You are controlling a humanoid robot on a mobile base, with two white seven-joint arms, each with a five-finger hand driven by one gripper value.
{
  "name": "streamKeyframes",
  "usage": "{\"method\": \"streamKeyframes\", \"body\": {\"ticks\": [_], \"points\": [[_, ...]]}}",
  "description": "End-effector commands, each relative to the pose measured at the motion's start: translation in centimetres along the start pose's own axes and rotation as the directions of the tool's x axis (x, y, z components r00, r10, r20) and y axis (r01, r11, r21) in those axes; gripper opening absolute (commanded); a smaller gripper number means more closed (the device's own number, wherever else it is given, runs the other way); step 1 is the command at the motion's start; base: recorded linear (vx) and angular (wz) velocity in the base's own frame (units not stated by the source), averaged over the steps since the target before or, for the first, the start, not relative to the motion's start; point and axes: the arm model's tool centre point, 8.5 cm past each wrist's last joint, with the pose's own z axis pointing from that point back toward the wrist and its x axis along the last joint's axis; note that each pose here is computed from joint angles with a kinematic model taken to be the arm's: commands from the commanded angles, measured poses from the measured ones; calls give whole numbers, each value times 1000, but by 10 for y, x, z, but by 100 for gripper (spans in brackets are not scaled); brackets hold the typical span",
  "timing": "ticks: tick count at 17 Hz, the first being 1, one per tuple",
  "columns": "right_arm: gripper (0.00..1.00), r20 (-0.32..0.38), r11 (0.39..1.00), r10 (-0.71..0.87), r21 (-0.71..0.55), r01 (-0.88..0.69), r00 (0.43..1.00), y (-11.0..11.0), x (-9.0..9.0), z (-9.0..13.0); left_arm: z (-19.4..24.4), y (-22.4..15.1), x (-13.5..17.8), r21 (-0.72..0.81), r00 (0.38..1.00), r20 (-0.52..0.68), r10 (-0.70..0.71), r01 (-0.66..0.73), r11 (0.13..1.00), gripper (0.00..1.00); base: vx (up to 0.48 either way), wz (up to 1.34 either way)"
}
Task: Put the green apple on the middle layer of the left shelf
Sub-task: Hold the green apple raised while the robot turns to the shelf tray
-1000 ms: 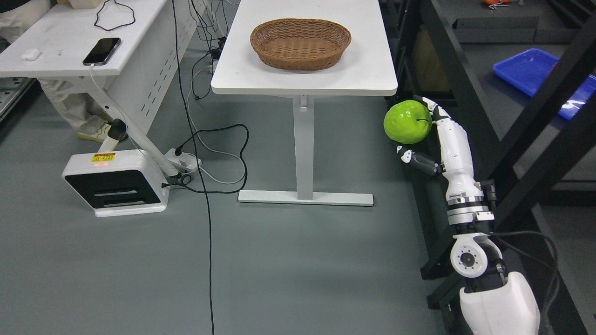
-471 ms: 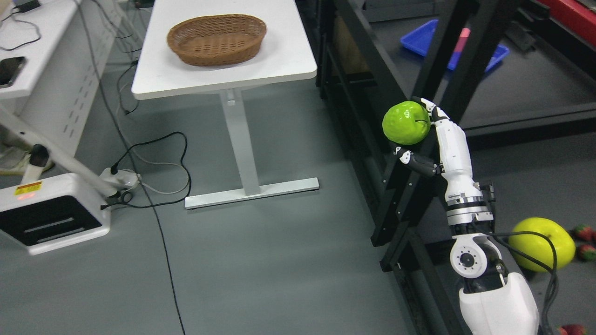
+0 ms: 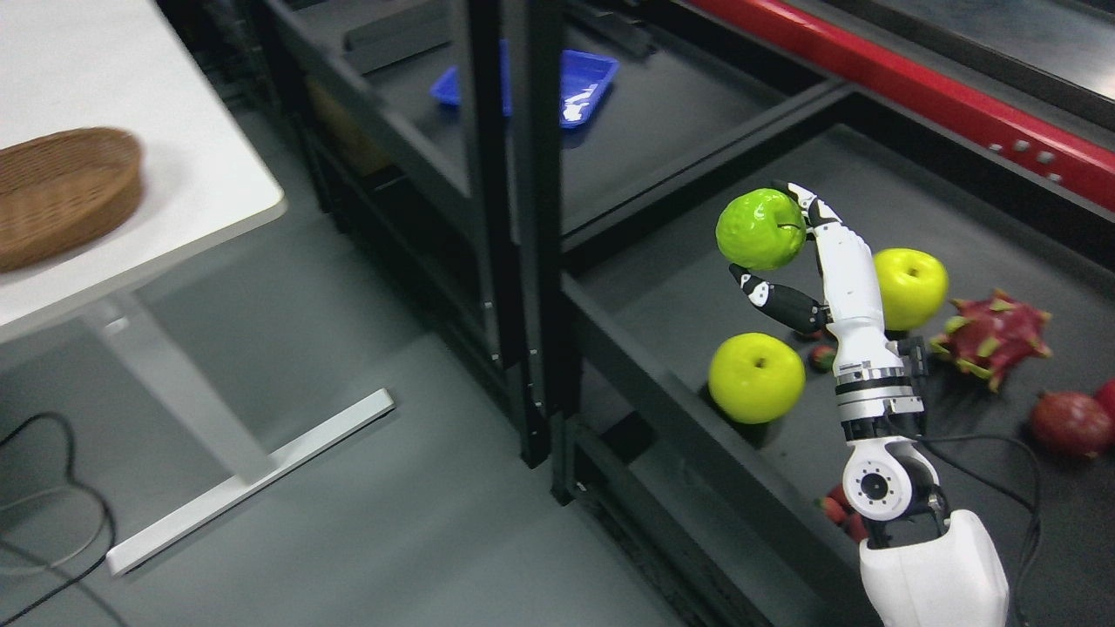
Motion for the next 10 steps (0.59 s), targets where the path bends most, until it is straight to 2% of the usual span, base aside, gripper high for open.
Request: {"method": "streamKeyframes", "body": {"ticks": [1, 10], "points": [[0, -12, 1000, 7, 1, -7, 1000, -1, -4, 4, 2, 11, 0, 17, 1000, 2, -2, 2, 1000, 100, 175, -1178], [0, -17, 1000, 16, 7, -16, 1000, -2, -7, 6, 2, 11, 0, 17, 1000, 0, -1, 1, 1000, 100, 166, -1125]]}}
